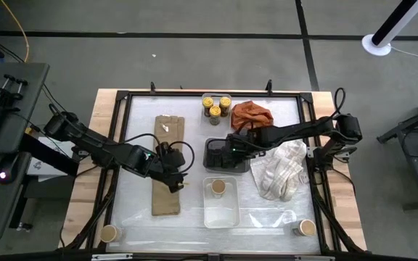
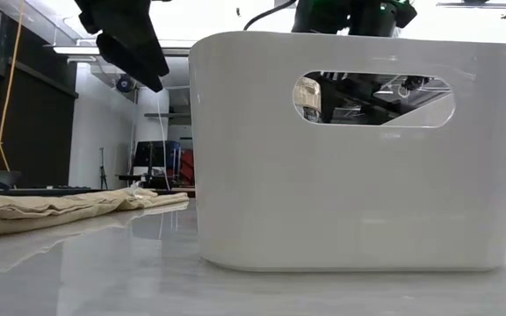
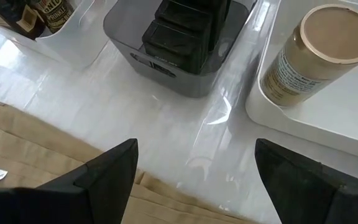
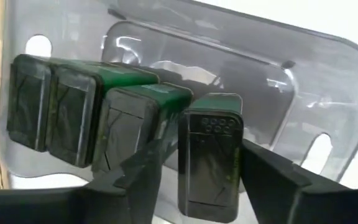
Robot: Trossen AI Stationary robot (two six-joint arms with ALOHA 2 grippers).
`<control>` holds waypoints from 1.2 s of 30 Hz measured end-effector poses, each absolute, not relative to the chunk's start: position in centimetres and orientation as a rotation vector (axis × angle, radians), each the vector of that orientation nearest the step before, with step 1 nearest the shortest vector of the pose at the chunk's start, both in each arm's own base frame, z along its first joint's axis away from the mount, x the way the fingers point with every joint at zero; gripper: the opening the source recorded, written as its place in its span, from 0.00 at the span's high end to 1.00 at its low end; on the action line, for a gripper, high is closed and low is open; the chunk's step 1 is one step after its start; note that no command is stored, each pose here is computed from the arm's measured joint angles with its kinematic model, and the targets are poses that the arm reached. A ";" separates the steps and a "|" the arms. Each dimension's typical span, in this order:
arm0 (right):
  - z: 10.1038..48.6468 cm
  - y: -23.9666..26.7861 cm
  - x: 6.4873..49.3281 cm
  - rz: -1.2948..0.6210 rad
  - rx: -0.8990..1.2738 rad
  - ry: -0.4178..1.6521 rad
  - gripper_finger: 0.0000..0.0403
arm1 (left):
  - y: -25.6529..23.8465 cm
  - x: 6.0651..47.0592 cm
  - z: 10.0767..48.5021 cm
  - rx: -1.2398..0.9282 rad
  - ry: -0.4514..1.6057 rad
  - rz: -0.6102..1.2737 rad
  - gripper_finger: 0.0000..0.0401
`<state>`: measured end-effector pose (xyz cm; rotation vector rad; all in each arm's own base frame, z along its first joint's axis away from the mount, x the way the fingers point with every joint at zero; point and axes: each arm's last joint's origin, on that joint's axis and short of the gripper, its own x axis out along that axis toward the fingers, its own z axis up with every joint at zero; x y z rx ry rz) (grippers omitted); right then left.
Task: Sort spices by type
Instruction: Put the black seasoning can into the black bin
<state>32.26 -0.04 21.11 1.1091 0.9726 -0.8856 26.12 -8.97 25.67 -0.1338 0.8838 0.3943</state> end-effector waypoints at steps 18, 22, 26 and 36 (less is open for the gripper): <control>25.4 0.1 29.2 -0.727 0.865 1.001 0.45 | -8.4 26.3 25.7 -0.188 0.872 0.440 0.23; 25.1 0.8 28.6 -0.653 0.733 1.112 0.60 | -8.3 26.3 25.7 -0.192 0.844 0.482 0.23; 25.0 1.0 28.8 -0.557 0.575 1.138 0.92 | -8.2 26.3 25.8 -0.224 0.824 0.511 0.23; 24.1 1.3 29.2 -0.034 -0.102 1.278 0.99 | -8.5 27.0 26.2 -0.306 0.743 0.502 0.23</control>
